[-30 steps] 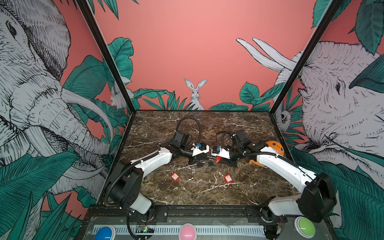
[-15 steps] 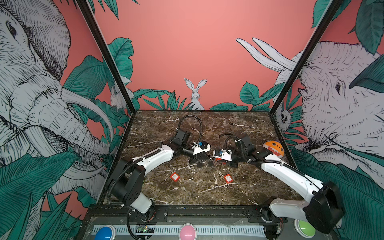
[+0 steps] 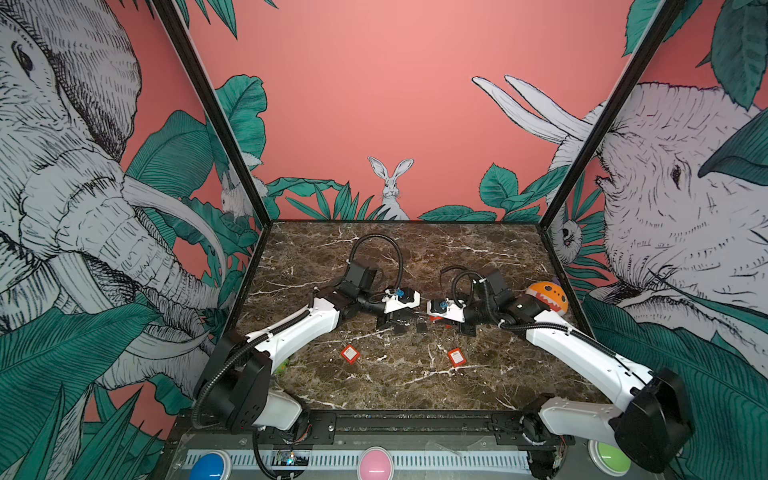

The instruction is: Lock with the key

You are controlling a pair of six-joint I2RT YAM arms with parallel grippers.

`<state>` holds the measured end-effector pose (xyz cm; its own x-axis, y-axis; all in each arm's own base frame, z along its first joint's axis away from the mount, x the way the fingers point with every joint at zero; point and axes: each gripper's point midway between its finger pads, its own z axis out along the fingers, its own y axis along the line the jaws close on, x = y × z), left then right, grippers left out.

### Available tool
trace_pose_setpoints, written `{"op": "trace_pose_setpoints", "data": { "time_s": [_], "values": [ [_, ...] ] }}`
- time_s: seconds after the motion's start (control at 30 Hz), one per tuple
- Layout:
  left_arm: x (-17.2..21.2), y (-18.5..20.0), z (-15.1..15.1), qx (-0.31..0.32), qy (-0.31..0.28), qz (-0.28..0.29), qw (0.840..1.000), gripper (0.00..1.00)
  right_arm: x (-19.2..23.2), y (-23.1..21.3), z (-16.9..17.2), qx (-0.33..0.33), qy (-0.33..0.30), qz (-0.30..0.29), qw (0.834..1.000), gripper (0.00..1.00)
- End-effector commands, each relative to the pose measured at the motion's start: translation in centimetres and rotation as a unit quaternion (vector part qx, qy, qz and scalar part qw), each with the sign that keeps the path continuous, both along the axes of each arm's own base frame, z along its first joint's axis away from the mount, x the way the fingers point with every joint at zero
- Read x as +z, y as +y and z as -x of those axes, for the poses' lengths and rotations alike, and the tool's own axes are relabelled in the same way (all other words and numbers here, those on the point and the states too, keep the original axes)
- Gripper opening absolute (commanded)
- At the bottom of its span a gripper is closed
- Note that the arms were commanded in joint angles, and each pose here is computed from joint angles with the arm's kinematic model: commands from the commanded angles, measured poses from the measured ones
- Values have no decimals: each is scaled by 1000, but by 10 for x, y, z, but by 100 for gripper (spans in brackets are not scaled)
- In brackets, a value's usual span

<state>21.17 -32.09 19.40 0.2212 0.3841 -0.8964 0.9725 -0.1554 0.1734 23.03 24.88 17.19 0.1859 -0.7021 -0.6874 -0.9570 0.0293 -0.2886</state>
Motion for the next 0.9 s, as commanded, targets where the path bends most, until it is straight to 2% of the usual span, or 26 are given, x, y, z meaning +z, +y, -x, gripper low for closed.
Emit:
{"op": "trace_pose_setpoints", "data": {
  "time_s": [0.0, 0.3, 0.5, 0.7, 0.87],
  "values": [
    [26, -14, 17, -45, -37, 51, 997, 0, 40, 29, 5, 55, -27, -81, 995, 5],
    [32, -10, 24, -39, -83, 53, 994, 0, 38, 32, 8, 63, 4, -78, 995, 5],
    [32, -8, 27, -44, -90, 58, 993, 0, 38, 33, 7, 59, 19, -75, 995, 5],
    [26, -10, 32, -68, -59, 45, 995, 0, 35, 32, -1, 43, 11, -61, 997, 5],
    [15, -18, 31, -83, -13, 39, 996, 0, 36, 37, -10, 30, 13, -70, 997, 12]
  ]
}}
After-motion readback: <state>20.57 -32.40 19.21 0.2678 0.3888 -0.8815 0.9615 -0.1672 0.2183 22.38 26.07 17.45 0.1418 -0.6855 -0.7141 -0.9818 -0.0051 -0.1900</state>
